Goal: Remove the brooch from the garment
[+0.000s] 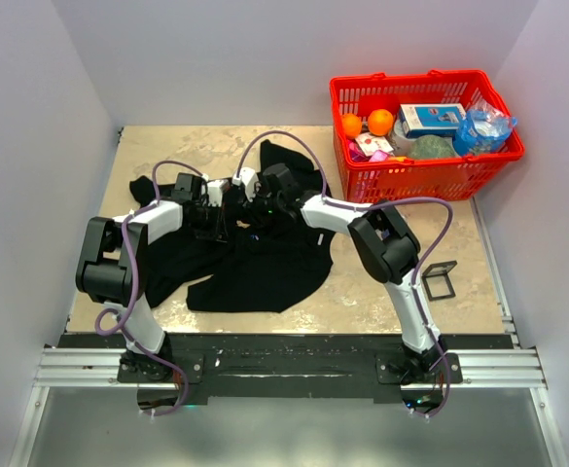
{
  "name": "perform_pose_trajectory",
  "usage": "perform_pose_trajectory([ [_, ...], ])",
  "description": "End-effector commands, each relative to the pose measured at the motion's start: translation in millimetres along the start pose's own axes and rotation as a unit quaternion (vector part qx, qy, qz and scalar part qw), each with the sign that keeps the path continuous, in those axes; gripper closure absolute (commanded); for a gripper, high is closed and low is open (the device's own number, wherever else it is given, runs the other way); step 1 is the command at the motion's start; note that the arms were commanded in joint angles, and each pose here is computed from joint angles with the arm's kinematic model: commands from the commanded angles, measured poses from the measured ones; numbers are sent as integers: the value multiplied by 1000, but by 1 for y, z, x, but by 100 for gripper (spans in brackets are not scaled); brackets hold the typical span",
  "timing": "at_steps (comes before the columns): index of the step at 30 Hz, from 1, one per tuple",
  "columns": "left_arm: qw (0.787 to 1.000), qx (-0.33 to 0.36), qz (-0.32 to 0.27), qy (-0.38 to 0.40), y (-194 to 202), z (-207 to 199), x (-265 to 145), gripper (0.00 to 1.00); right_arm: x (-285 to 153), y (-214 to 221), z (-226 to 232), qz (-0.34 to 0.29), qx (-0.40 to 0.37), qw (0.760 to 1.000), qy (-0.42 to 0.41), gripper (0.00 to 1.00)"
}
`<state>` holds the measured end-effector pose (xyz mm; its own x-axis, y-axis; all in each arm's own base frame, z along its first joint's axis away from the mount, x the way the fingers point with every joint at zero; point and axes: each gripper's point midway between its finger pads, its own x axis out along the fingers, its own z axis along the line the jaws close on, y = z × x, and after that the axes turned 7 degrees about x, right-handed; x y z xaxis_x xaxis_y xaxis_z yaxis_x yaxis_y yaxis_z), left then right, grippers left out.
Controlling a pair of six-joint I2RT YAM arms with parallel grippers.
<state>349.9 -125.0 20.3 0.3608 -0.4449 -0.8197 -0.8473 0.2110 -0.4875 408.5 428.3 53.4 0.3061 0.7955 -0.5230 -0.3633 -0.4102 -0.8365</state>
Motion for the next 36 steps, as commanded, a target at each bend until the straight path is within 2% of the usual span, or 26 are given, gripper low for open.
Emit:
perform_pose_trajectory([
  [1,999,0,26,-22,12,15,0,100,2,-23,7,-29,-3,999,-21,72],
  [20,1000,3,26,-12,8,12,-1,100,18,-15,-7,-21,14,1000,18,72],
  [27,1000,4,21,-11,5,12,-3,100,17,-10,-18,-6,10,999,50,85],
  [28,1000,4,20,-10,4,12,-3,100,16,-14,-20,-11,9,999,52,91],
  [31,1000,5,18,-9,3,11,-4,100,5,-47,-27,-42,0,997,69,99],
  [36,1000,10,3,21,-10,1,-9,100,-13,-106,-27,-102,-46,991,80,100],
])
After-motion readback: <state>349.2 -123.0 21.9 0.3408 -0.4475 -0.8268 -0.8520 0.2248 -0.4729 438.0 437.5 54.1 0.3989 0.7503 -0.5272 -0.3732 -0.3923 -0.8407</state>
